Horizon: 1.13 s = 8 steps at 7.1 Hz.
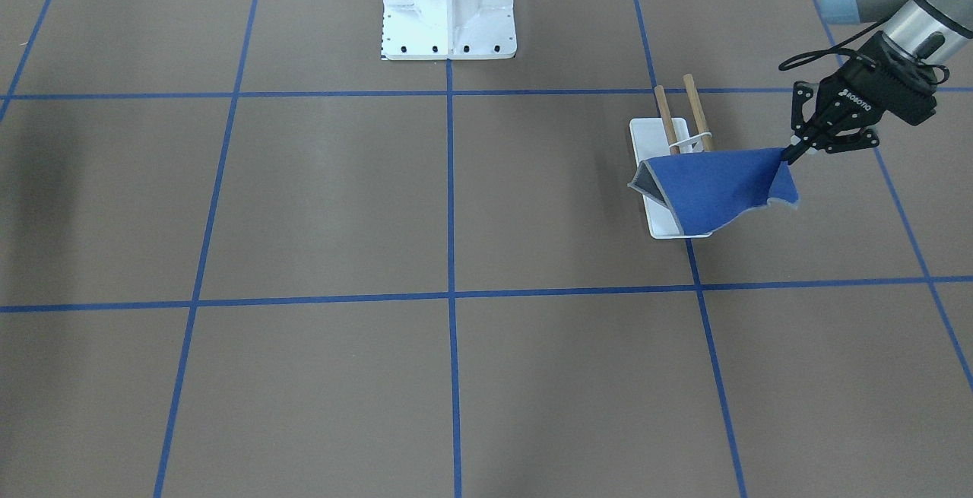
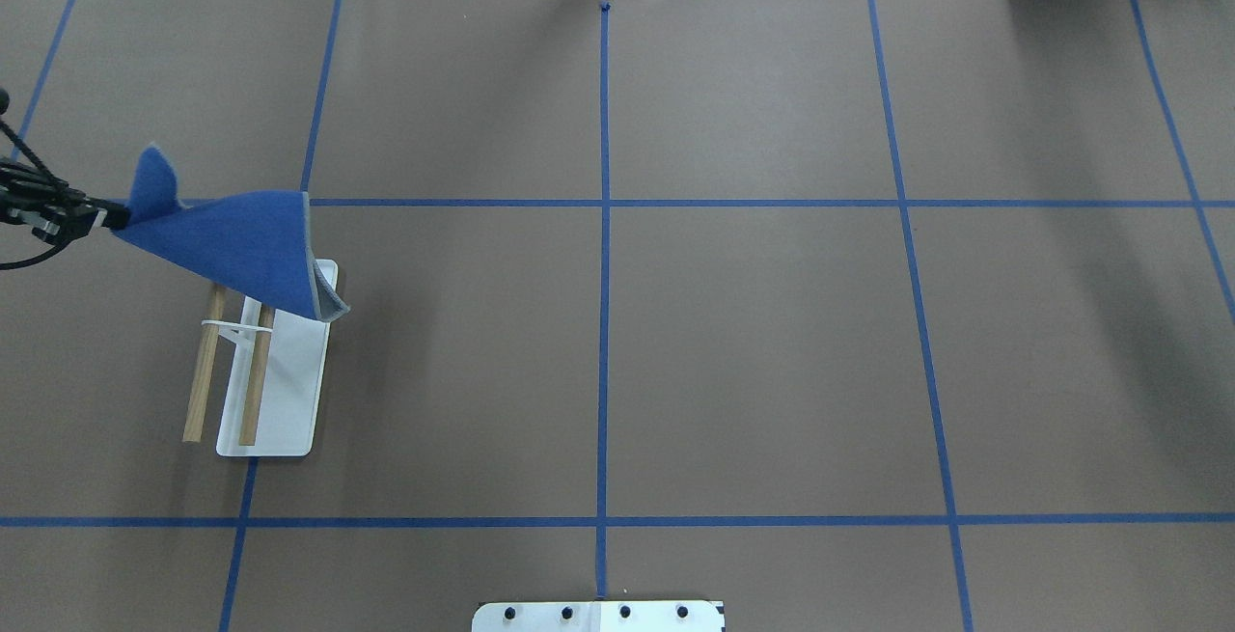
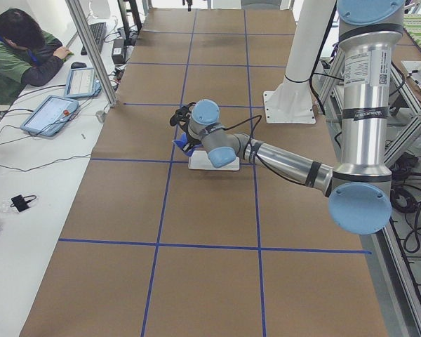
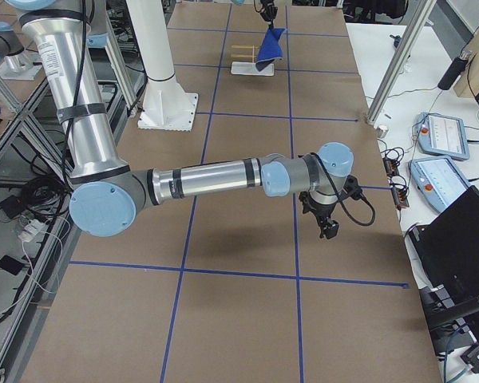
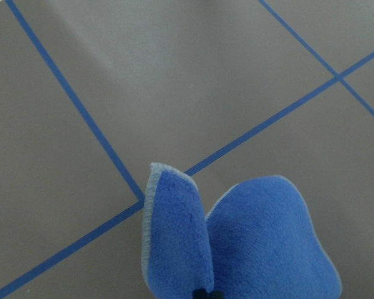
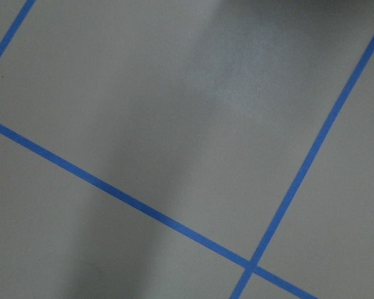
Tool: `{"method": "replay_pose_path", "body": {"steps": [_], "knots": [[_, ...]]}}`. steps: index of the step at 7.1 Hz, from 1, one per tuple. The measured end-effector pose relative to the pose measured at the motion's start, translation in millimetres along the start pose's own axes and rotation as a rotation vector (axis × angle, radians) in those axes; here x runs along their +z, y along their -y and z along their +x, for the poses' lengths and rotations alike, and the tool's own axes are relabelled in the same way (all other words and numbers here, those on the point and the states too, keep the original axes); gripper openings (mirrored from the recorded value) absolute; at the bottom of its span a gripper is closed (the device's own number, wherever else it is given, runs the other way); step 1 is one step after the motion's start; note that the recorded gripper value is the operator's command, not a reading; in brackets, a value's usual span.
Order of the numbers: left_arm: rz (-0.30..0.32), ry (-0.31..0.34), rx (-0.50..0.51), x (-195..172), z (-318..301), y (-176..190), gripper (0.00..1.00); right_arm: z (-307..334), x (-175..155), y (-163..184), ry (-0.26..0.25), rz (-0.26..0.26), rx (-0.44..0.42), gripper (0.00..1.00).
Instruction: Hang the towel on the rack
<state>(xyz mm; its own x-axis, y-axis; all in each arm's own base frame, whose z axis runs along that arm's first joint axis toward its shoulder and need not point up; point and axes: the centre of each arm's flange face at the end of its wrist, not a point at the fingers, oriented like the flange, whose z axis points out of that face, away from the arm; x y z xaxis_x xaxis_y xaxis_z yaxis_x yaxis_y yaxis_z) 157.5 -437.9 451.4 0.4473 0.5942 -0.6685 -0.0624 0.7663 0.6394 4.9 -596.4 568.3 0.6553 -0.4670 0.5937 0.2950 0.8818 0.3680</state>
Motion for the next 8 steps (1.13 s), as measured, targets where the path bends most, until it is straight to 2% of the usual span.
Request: {"method": "replay_pose_path", "body": {"steps": [1, 2, 5, 7, 8], "knots": [[0.000, -0.005, -0.003, -5, -6, -20, 0.89, 5, 2, -9, -0.001, -0.005, 0.013, 1.00], [0.001, -0.011, -0.027, -5, -6, -27, 0.99, 7, 3, -12, -0.001, -0.007, 0.018, 1.00], [-0.002, -0.054, -0.189, -6, 4, -18, 0.99, 10, 7, -20, -0.002, -0.016, 0.030, 1.00], [-0.014, -0.019, -0.253, -16, -14, -15, 0.99, 21, 17, -44, -0.027, -0.048, 0.064, 1.00], [-0.024, 0.025, -0.264, -25, -34, -16, 0.99, 29, 23, -60, -0.064, -0.075, 0.080, 1.00]]}}
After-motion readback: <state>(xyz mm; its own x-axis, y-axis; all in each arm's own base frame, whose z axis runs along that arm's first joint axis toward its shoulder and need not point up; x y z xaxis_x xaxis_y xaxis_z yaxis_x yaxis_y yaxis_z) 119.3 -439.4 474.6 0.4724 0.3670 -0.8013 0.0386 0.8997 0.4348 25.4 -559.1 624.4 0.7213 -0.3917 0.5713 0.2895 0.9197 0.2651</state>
